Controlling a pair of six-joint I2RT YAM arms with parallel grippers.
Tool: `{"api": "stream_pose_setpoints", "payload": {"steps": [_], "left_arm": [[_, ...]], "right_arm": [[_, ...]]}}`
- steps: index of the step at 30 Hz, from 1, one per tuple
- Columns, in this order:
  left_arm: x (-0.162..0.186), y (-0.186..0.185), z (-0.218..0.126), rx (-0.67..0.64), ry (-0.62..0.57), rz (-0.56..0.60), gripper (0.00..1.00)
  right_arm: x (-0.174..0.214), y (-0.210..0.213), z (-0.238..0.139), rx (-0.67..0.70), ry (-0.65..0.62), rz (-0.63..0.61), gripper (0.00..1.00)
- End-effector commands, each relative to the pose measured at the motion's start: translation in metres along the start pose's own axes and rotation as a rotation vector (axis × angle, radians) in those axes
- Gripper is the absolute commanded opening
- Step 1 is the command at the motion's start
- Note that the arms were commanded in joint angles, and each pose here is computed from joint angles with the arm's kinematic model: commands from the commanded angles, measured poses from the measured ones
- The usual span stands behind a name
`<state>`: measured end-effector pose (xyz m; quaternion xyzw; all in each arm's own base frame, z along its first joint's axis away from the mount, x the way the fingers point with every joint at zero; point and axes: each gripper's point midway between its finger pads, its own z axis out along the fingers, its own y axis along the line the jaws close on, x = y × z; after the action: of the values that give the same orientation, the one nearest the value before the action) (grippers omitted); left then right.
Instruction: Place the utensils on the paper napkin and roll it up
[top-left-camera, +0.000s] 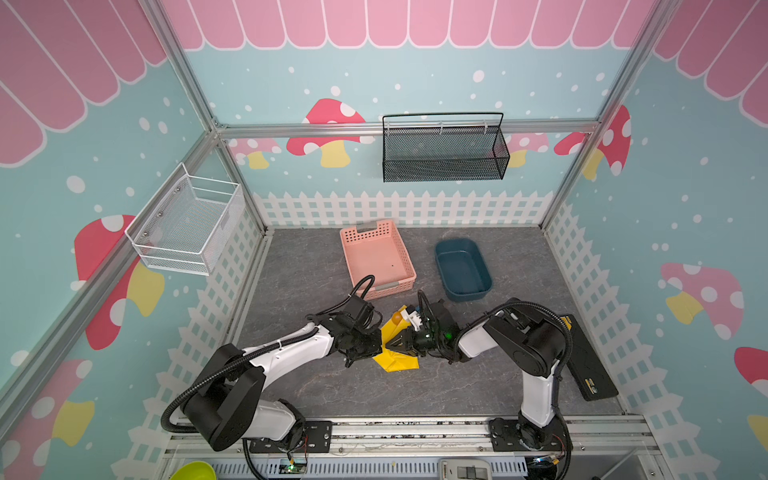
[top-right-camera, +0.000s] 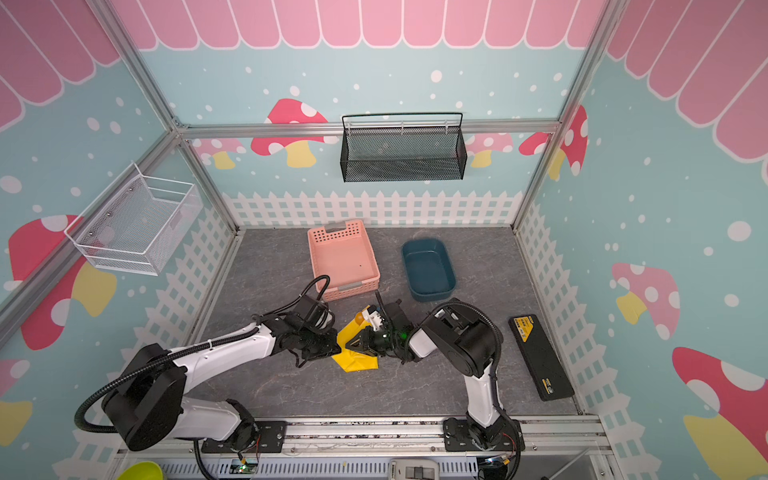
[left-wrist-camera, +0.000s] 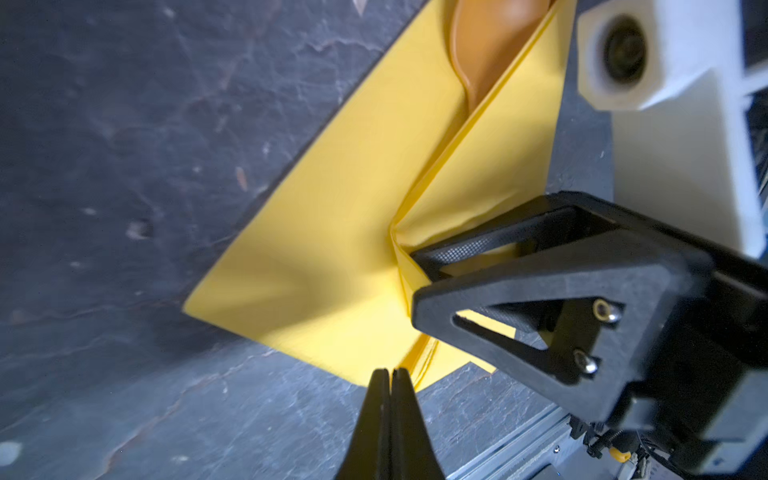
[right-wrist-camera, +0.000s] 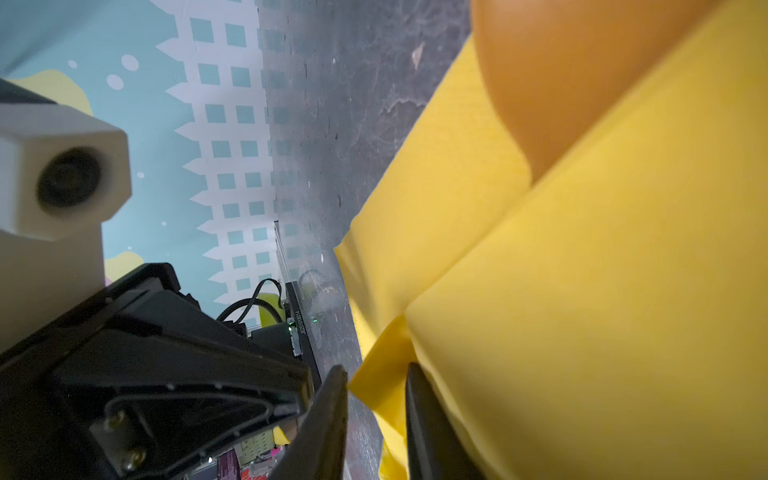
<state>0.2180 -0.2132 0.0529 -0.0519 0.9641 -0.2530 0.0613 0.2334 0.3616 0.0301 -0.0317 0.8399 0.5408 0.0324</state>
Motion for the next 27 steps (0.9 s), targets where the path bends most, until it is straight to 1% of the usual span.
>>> {"api": "stream_pose_setpoints", "payload": {"steps": [1,5,8,9,13,16,18,21,27], "left_arm": [[-0.005,0.006,-0.005,-0.029,-0.005,0.012,0.04],[-0.011,0.001,-0.005,-0.024,-0.006,0.016,0.05],[-0.018,-0.006,-0.004,-0.014,-0.014,0.019,0.05],[-0.02,-0.008,-0.003,-0.009,-0.013,0.019,0.05],[-0.027,-0.017,0.001,0.013,-0.015,0.018,0.05],[-0.028,-0.018,0.007,0.018,-0.002,0.01,0.04],[-0.026,-0.019,0.012,0.024,0.01,0.005,0.04],[-0.023,-0.018,0.019,0.021,0.032,0.008,0.03],[-0.021,-0.013,0.033,0.013,0.047,-0.008,0.03]], "right_arm": [[0.007,-0.017,0.003,0.043,0.013,0.041,0.33],[0.008,-0.018,0.003,0.044,0.015,0.044,0.35],[0.009,-0.019,0.003,0.046,0.016,0.046,0.35],[0.009,-0.018,0.003,0.044,0.017,0.046,0.33],[0.01,-0.02,0.004,0.047,0.02,0.05,0.16],[0.011,-0.024,0.004,0.049,0.021,0.059,0.07],[0.012,-0.023,0.004,0.042,0.024,0.061,0.04],[0.011,-0.023,0.004,0.04,0.022,0.061,0.02],[0.012,-0.022,0.005,0.036,0.025,0.061,0.02]]}}
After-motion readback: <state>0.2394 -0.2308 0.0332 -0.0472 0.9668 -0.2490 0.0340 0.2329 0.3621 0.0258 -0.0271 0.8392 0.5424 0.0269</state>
